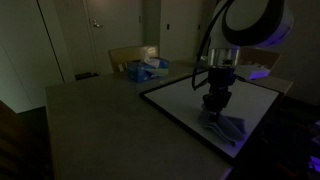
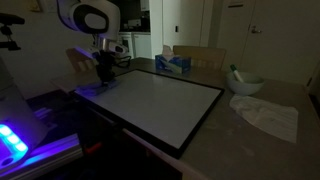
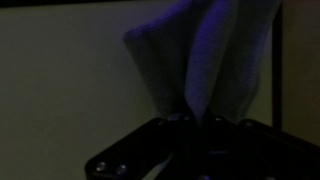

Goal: Wipe the white surface with the cloth

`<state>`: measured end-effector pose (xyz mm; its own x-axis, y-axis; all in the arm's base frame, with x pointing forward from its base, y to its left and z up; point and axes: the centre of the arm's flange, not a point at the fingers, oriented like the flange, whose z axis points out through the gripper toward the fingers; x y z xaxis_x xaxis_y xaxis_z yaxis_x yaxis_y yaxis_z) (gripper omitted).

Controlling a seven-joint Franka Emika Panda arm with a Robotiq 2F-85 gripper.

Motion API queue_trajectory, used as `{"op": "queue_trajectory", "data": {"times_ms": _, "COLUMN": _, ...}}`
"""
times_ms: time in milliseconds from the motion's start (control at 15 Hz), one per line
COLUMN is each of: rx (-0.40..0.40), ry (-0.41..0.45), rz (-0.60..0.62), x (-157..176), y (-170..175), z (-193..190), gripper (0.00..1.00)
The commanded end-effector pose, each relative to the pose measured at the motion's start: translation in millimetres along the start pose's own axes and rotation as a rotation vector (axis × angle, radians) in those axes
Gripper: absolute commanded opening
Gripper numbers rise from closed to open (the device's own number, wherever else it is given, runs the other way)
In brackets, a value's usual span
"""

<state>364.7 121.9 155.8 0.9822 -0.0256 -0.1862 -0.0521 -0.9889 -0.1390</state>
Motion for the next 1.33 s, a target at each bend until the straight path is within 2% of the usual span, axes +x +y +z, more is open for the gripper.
{"op": "queue_trajectory", "data": {"times_ms": 0, "rx": -0.099, "ry": -0.015, "rz": 0.063, "x": -2.9, "y": 54.6, "z": 21.9, "gripper": 0.03}}
{"op": "queue_trajectory", "data": {"times_ms": 200, "rx": -0.102, "ry": -0.017, "rz": 0.105, "x": -2.6, "y": 68.1, "z": 26.7, "gripper": 0.03}}
{"op": "queue_trajectory", "data": {"times_ms": 867, "rx": -0.092, "ry": -0.010, "rz": 0.119, "x": -1.1, "y": 72.8, "z": 17.4, "gripper": 0.03}}
{"op": "queue_trajectory", "data": {"times_ms": 1267, "rx": -0.281, "ry": 0.010, "rz": 0.346, "x": 19.0, "y": 172.5, "z": -1.0, "gripper": 0.03}}
